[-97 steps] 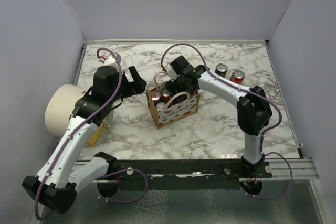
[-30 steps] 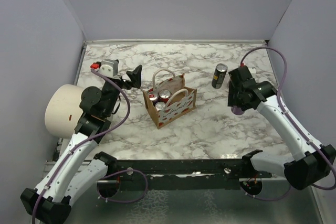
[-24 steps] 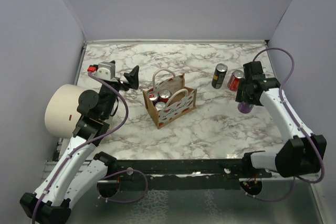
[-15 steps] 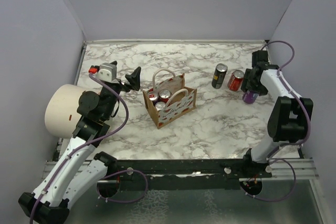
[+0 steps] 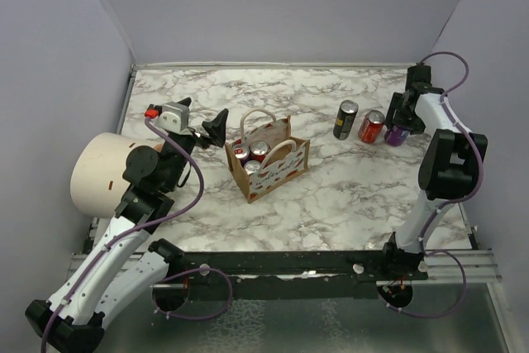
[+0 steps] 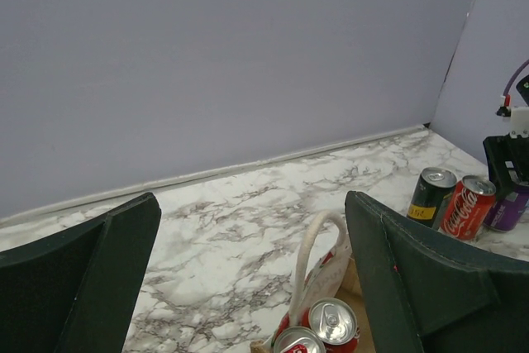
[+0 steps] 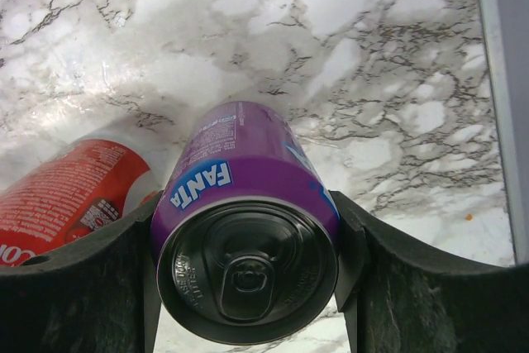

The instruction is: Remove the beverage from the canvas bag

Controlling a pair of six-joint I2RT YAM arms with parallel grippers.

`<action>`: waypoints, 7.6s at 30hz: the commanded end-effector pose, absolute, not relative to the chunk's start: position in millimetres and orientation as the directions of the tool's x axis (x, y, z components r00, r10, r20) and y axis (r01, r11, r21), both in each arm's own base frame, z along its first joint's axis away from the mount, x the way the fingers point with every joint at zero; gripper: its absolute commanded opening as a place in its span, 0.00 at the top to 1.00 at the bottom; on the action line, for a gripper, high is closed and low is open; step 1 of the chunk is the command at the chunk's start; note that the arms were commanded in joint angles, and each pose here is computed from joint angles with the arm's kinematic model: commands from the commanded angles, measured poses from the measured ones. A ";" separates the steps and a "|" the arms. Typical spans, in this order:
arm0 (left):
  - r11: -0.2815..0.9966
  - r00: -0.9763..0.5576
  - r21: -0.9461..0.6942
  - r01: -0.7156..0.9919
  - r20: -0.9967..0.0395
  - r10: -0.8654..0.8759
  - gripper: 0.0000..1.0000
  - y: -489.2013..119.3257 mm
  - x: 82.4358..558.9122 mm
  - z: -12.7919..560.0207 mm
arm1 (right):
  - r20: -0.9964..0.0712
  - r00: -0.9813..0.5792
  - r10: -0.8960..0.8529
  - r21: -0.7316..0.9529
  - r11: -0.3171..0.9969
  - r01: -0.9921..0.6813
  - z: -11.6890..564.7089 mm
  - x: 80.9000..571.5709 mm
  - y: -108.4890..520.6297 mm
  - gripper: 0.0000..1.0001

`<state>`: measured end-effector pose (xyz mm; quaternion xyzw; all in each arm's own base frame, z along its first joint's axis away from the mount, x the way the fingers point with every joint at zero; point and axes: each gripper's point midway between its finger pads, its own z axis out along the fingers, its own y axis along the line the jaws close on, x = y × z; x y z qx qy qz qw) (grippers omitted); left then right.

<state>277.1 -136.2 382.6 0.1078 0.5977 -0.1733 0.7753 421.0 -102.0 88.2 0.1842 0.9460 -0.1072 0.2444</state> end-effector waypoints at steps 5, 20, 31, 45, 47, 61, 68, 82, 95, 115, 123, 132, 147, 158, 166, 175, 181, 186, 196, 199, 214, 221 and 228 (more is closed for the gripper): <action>0.925 0.251 -0.032 0.380 -0.958 -0.137 0.03 -131.0 275.6 389.7 | -0.515 -0.813 0.272 -0.098 0.923 0.372 84.2 427.4 -99.6 0.91; 0.924 0.232 -0.036 0.380 -0.964 -0.133 0.03 -133.3 281.1 381.8 | -0.555 -0.790 0.260 -0.089 0.926 0.367 113.4 426.0 -99.1 0.19; 0.928 0.208 -0.035 0.370 -0.971 -0.119 0.03 -134.1 289.6 372.2 | -0.613 -0.726 0.311 0.057 0.934 0.352 140.6 390.0 -70.1 0.10; 0.924 0.183 -0.044 0.379 -0.976 -0.121 0.03 -137.1 296.3 365.1 | -0.643 -0.724 0.251 0.501 0.852 -0.149 160.5 271.3 105.6 0.14; 0.926 0.183 -0.045 0.376 -0.975 -0.122 0.03 -136.1 297.4 365.3 | -0.638 -0.736 0.226 0.511 0.839 -0.185 173.3 265.4 126.2 0.15; 0.931 0.179 -0.047 0.362 -0.977 -0.119 0.03 -132.9 299.8 363.1 | -0.767 -0.638 0.072 0.359 0.872 -0.334 281.5 311.1 188.4 0.26; 0.934 0.180 -0.044 0.355 -0.977 -0.115 0.03 -131.4 300.4 362.4 | -0.751 -0.643 -0.152 0.216 0.864 -0.455 263.7 327.6 276.4 0.33; 0.937 0.179 -0.039 0.346 -0.978 -0.107 0.03 -130.1 302.0 361.0 | -0.608 -0.634 -0.477 -0.048 0.820 -0.571 147.3 314.8 339.6 0.43; 0.937 0.178 -0.040 0.346 -0.978 -0.108 0.03 -130.1 302.1 360.7 | -0.639 -0.628 -0.444 0.038 0.798 -0.602 132.6 315.2 365.8 0.24; 0.939 0.173 -0.040 0.342 -0.979 -0.105 0.03 -130.0 303.3 358.9 | -0.581 -0.678 -0.450 -0.004 0.835 -0.550 79.2 328.2 369.5 0.24; 0.938 0.171 -0.042 0.343 -0.979 -0.107 0.03 -130.4 303.6 358.4 | -0.599 -0.677 -0.428 0.029 0.833 -0.552 87.4 327.0 375.1 0.36; 0.937 0.166 -0.044 0.345 -0.980 -0.107 0.03 -131.2 304.3 356.9 | -0.692 -0.632 -0.349 0.073 0.837 -0.542 144.8 330.4 377.7 0.72; 0.936 0.166 -0.049 0.349 -0.980 -0.113 0.03 -131.6 303.4 357.7 | -0.862 -0.504 -0.046 0.196 0.887 -0.418 240.1 310.9 323.0 0.90; 0.936 0.162 -0.049 0.349 -0.981 -0.112 0.03 -132.1 304.3 356.4 | -0.804 -0.585 -0.104 0.215 0.867 -0.450 215.9 295.5 328.0 0.95; 0.935 0.160 -0.051 0.351 -0.981 -0.114 0.03 -132.6 304.6 356.3 | -0.676 -0.697 -0.240 0.276 0.794 -0.541 172.9 259.5 340.5 0.97; 0.935 0.153 -0.049 0.351 -0.982 -0.109 0.03 -133.3 305.6 354.2 | -0.572 -0.699 -0.429 0.249 0.720 -0.647 145.2 234.1 334.8 0.98; 0.930 0.139 -0.050 0.365 -0.984 -0.108 0.03 -137.4 307.7 351.4 | -0.672 -0.591 -0.446 0.250 0.614 -0.749 171.9 229.1 340.2 0.98; 0.895 0.116 -0.069 0.440 -0.984 -0.133 0.03 -153.9 306.8 343.1 | -0.760 -0.441 -0.477 0.248 0.415 -0.875 192.8 212.2 350.8 0.98; 0.742 0.043 -0.061 0.667 -0.992 -0.121 0.01 -190.7 270.4 324.0 | -0.824 -0.254 -0.507 0.212 0.139 -0.967 201.6 190.8 353.5 0.98; 0.710 -0.024 -0.073 0.700 -0.997 -0.079 0.01 -194.2 258.7 308.9 | -0.825 -0.248 -0.507 0.223 0.112 -0.968 198.5 188.2 348.8 0.98; 0.319 -0.073 -0.056 0.946 -0.997 0.041 0.12 -249.9 214.2 247.0 | -0.859 -0.247 -0.449 0.251 0.050 -0.967 213.0 176.3 336.1 0.98; 0.342 -0.046 -0.018 0.940 -0.996 0.073 0.22 -275.7 253.7 234.1 | -0.868 -0.231 -0.439 0.233 0.051 -0.971 220.9 182.4 340.8 0.98; 0.457 0.030 0.036 0.889 -0.999 0.021 0.61 -282.6 302.4 252.6 | -0.861 -0.215 -0.462 0.188 0.104 -0.977 217.7 199.2 342.5 0.98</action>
